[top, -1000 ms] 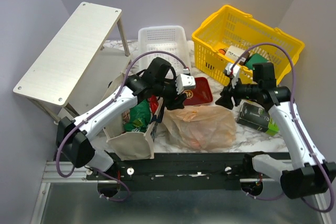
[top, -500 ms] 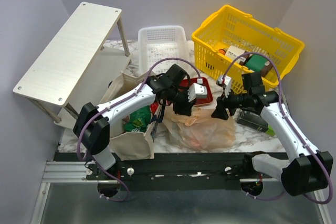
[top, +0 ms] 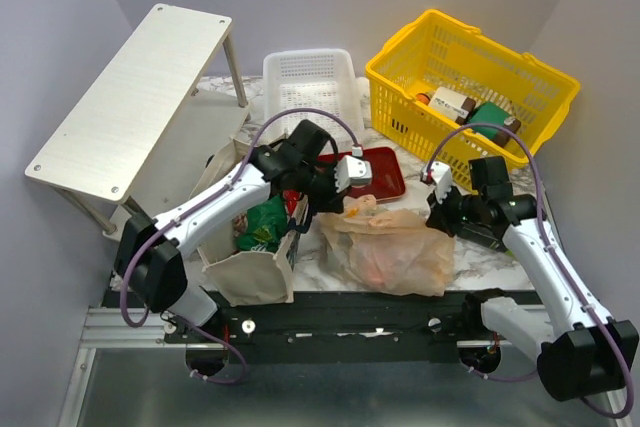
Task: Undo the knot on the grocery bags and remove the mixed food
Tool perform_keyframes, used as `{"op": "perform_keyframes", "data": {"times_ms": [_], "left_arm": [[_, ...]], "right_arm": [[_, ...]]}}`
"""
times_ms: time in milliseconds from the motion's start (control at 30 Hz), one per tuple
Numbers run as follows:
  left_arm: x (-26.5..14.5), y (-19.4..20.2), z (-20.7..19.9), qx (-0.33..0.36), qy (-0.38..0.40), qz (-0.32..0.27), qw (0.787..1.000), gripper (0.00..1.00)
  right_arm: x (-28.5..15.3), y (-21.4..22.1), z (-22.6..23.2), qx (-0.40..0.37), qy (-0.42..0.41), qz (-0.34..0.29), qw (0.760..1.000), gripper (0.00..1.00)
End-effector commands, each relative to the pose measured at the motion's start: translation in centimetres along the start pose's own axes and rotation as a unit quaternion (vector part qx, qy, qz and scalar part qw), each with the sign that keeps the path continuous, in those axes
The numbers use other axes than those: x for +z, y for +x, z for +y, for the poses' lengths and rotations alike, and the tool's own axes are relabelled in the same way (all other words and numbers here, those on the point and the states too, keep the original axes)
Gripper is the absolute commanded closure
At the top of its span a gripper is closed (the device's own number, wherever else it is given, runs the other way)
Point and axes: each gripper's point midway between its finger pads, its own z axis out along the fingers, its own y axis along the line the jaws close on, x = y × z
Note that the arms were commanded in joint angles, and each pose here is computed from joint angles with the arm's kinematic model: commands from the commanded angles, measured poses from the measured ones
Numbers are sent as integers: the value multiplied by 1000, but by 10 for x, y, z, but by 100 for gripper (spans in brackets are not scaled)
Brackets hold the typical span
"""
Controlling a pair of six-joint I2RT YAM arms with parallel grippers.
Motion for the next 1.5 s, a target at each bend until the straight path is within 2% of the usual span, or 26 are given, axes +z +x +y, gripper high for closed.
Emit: {"op": "perform_keyframes", "data": {"times_ms": [0, 133, 167, 233, 267, 367, 467, 667, 733, 867, 967, 1067, 1133, 1167, 1233, 1267, 1333, 1367, 1400, 1467], "left_arm": [[-24, 25, -1, 7, -33, 17, 999, 100], [-31, 26, -3, 6, -50, 13, 999, 100], [-33, 22, -1, 7, -56, 10, 998, 100], [-37, 15, 3, 9, -67, 1, 998, 100], [-40, 7, 5, 14, -76, -6, 997, 100], [-48, -9, 11, 13, -92, -22, 995, 100], [-54, -16, 13, 18, -102, -29, 994, 100], [-59, -18, 13, 31, -114, -38, 992, 100], [-58, -19, 12, 25, -110, -41, 993, 100], [-57, -17, 10, 14, -109, -43, 993, 100], [-59, -18, 10, 15, -119, -52, 991, 100], [-62, -19, 12, 15, -129, -56, 990, 100], [-64, -21, 13, 18, -135, -60, 989, 100], [-67, -24, 14, 21, -140, -63, 988, 100], [-71, -28, 18, 24, -152, -64, 986, 100], [-74, -33, 20, 27, -158, -69, 985, 100], [-76, -38, 24, 26, -168, -73, 983, 100], [-79, -45, 26, 28, -172, -79, 982, 100], [-82, -51, 26, 25, -175, -86, 980, 100], [-94, -72, 30, 31, -187, -105, 976, 100]], "right_arm": [[-16, 15, -10, -23, 54, 18, 998, 100], [-27, 5, -13, -28, 62, 20, 997, 100], [-30, 5, -10, -26, 53, 27, 998, 96], [-40, -20, -4, -39, 33, -3, 999, 78], [-45, -29, 1, -50, 18, -11, 998, 59], [-59, -76, 12, -62, -17, -83, 994, 45], [-64, -111, 14, -48, -40, -126, 990, 41], [-27, -133, 7, -10, -91, -112, 990, 37], [-4, -127, 7, 8, -108, -82, 991, 37], [25, -118, 7, 82, -123, -45, 988, 26], [36, -109, 18, 96, -145, -16, 985, 21], [51, -86, 23, 113, -129, 30, 985, 16], [59, -66, 14, 114, -88, 61, 988, 17], [62, -56, 12, 115, -79, 75, 987, 26], [61, -46, 6, 109, -57, 93, 988, 38], [57, -42, 7, 95, -61, 102, 988, 53], [47, -57, 11, 72, -74, 81, 991, 77], [40, -66, 9, 58, -69, 68, 994, 100], [34, -75, 3, 48, -53, 55, 996, 100], [5, -120, -6, 3, -20, -8, 1000, 100]]}}
